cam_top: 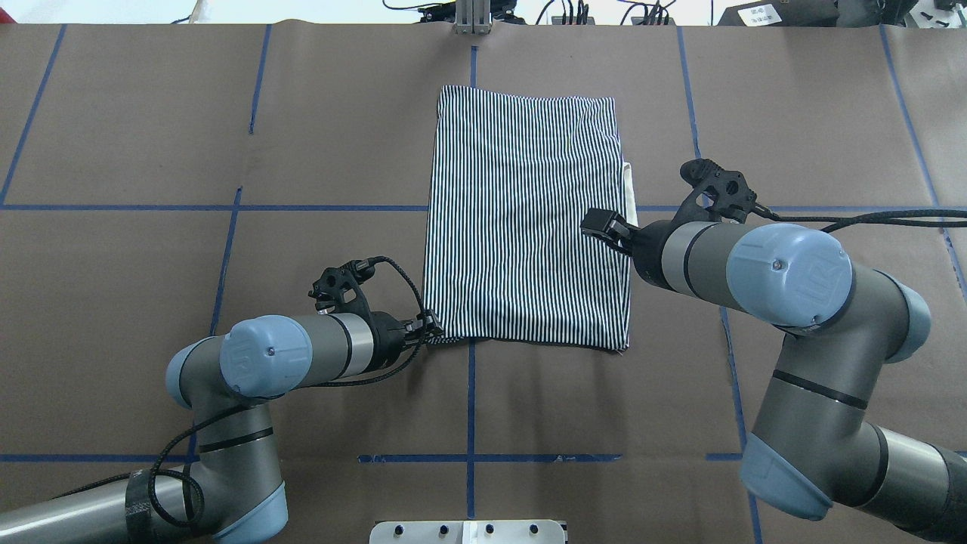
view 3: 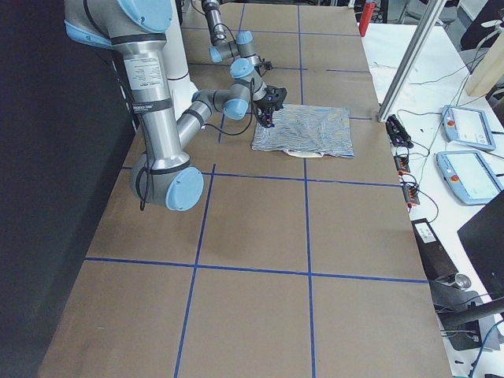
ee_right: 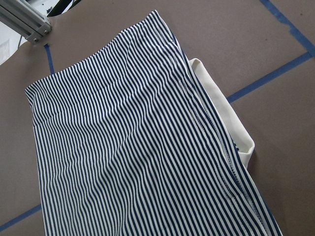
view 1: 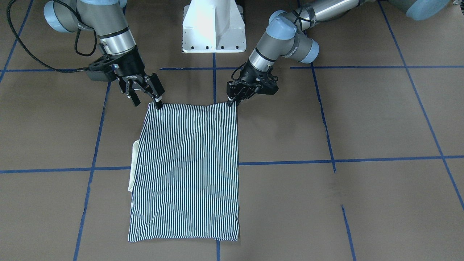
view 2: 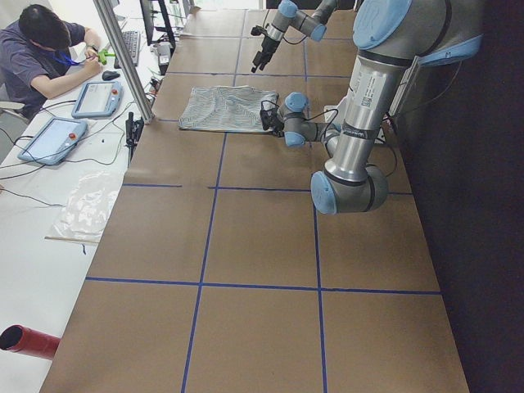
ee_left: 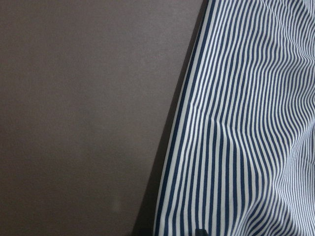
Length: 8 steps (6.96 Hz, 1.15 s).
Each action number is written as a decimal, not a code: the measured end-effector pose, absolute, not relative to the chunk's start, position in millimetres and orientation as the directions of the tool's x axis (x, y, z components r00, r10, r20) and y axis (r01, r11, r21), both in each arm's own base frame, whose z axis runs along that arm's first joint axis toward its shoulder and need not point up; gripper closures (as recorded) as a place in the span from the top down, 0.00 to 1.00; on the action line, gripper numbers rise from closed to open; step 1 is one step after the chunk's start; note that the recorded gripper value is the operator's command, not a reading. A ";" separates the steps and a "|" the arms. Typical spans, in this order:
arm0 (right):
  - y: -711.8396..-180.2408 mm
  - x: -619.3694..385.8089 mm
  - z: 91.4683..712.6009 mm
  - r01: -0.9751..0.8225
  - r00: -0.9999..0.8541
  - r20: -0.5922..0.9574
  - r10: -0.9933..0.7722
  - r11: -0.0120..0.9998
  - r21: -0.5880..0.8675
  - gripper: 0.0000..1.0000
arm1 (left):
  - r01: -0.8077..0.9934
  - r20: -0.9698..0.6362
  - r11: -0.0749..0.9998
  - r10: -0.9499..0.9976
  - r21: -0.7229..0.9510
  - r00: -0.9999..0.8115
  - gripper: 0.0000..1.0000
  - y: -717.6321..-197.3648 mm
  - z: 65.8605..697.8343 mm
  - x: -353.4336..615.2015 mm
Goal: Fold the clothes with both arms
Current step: 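Grasp the near corners of the striped shirt with both grippers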
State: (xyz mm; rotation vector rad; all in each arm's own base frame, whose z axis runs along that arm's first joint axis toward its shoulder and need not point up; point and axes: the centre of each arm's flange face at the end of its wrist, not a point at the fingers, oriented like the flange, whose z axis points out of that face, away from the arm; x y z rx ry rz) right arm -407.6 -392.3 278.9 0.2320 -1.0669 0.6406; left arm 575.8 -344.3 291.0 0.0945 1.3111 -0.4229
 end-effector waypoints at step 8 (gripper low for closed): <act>-371.7 -442.4 285.3 -0.626 0.368 0.773 0.517 0.753 -0.205 0.78 | 0.375 -0.954 0.913 -0.239 -0.158 0.179 0.00 -346.1 286.1 572.4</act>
